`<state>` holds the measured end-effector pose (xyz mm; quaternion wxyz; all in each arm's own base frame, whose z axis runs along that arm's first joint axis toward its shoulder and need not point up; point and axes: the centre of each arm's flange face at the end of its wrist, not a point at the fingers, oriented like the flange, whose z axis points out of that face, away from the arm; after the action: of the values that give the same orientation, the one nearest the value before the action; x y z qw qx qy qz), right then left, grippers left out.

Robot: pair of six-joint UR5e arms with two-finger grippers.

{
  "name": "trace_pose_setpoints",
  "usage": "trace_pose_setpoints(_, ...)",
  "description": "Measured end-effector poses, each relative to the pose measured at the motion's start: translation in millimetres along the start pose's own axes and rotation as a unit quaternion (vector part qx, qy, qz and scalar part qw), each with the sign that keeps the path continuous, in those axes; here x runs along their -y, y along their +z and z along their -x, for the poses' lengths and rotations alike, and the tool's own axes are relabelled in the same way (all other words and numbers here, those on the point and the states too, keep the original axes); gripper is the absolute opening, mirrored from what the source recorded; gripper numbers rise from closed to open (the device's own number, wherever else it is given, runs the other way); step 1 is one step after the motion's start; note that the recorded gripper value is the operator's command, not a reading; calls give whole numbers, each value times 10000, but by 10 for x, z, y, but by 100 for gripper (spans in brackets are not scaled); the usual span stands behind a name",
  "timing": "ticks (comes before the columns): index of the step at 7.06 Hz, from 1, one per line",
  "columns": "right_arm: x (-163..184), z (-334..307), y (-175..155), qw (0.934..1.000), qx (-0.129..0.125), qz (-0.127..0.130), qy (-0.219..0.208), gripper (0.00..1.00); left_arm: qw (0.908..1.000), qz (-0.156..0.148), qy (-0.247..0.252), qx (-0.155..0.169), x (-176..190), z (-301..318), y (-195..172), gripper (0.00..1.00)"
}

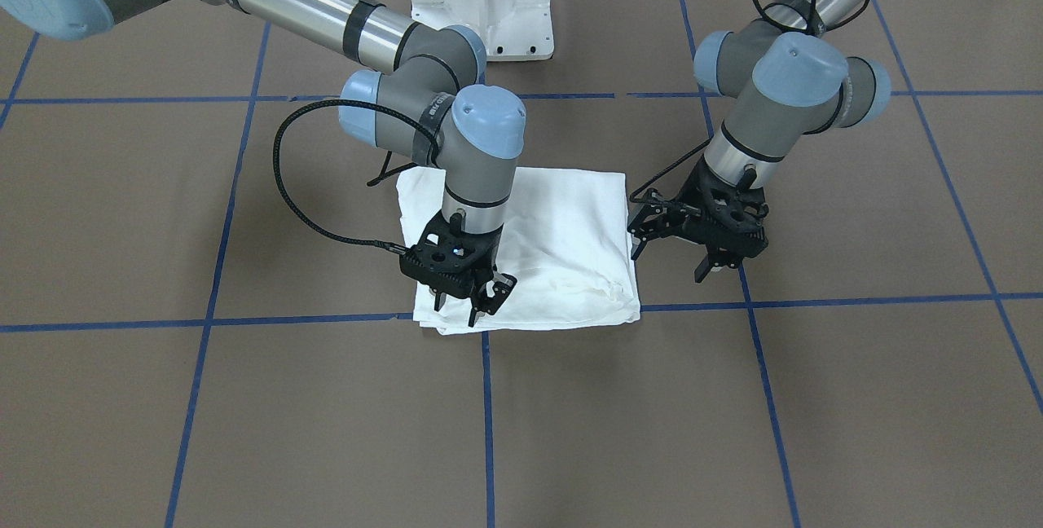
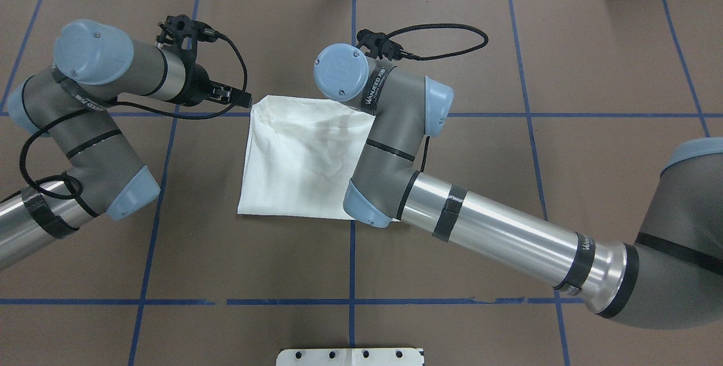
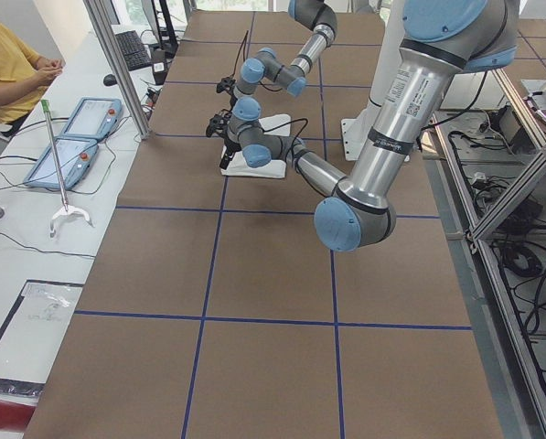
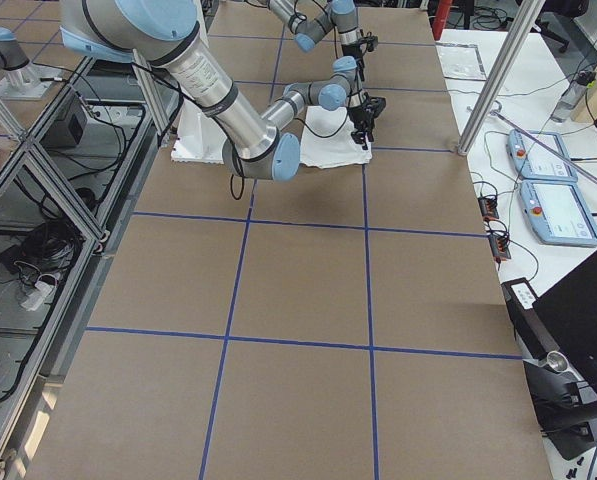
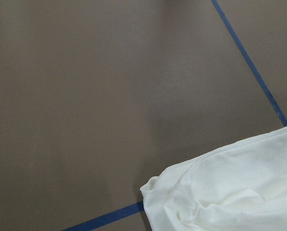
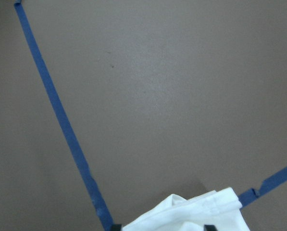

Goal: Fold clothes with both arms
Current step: 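Hold the folded edge with both grippers and press it flat onto the far half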

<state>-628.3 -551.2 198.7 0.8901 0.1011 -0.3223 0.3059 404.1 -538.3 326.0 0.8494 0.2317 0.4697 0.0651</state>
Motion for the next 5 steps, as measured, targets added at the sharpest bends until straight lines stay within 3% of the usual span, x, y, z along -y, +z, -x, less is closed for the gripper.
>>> trace_pose_setpoints(1,-80,-9,25,10000,-22,43,17,63,10000,0,-2,0,0,0,0,100)
trace_pose_setpoints(3,-169,-19,48,10000,-40,68,46,0,10000,0,2,0,0,0,0,100)
trace_pose_setpoints(5,-179,-28,59,10000,-45,64,57,0,10000,-1,1,-2,0,-2,-2,100)
